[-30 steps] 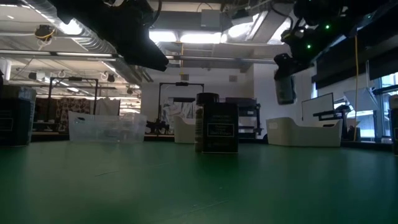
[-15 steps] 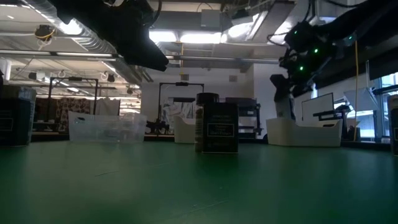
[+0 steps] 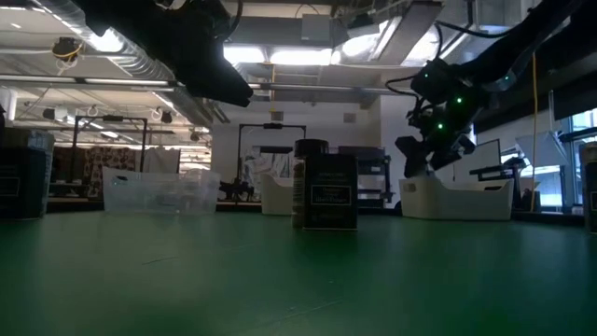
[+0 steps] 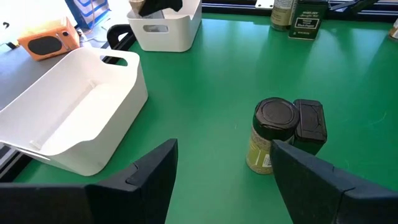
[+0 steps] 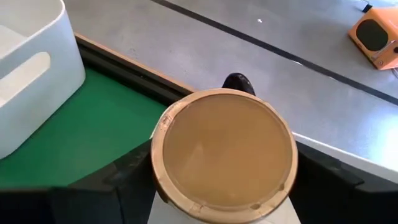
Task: Sort spices by type
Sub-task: Put the middle big brown seasoning bottle into the white right bin
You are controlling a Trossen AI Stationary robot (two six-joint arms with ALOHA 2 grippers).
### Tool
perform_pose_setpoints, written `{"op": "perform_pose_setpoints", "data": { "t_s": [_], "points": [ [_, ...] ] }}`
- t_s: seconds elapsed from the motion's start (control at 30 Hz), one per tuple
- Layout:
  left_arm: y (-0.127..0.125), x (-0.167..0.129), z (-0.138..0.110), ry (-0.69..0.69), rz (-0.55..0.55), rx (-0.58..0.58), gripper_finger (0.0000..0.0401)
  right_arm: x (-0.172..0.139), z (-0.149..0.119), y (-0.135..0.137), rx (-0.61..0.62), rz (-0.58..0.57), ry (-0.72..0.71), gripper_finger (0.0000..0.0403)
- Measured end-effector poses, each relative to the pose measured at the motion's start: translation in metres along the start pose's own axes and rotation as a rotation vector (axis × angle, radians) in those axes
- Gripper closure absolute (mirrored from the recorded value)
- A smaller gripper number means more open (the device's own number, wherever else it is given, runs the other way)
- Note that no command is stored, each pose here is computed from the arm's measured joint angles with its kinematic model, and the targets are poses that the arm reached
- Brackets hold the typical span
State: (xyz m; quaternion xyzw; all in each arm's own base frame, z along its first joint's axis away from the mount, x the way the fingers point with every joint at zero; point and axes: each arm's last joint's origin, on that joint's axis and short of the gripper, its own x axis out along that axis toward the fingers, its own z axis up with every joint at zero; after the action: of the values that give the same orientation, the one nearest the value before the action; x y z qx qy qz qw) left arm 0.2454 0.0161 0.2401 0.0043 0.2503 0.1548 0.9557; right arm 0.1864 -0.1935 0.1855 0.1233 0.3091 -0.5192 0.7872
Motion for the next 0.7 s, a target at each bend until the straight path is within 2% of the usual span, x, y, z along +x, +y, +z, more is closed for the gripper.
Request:
{"op": "perform_pose_setpoints", "data": {
  "t_s": [0.37, 0.57, 0.7],
  "points": [
    [0.0, 0.0, 0.0, 0.0, 0.0, 0.001, 0.0162, -0.005, 0.0, -0.002, -0.012, -0.029, 0.004, 0.0065],
    [0.0, 0.0, 0.0, 0.0, 0.0, 0.0, 0.0162, -0.033, 0.007, -0.012, -0.028, -0.008, -0.02, 0.0062],
    [0.0, 0.0, 0.0, -0.001, 0.0, 0.0, 0.0162, -0.06, 0.009, -0.02, -0.04, 0.05, -0.039, 0.0063]
  ]
}}
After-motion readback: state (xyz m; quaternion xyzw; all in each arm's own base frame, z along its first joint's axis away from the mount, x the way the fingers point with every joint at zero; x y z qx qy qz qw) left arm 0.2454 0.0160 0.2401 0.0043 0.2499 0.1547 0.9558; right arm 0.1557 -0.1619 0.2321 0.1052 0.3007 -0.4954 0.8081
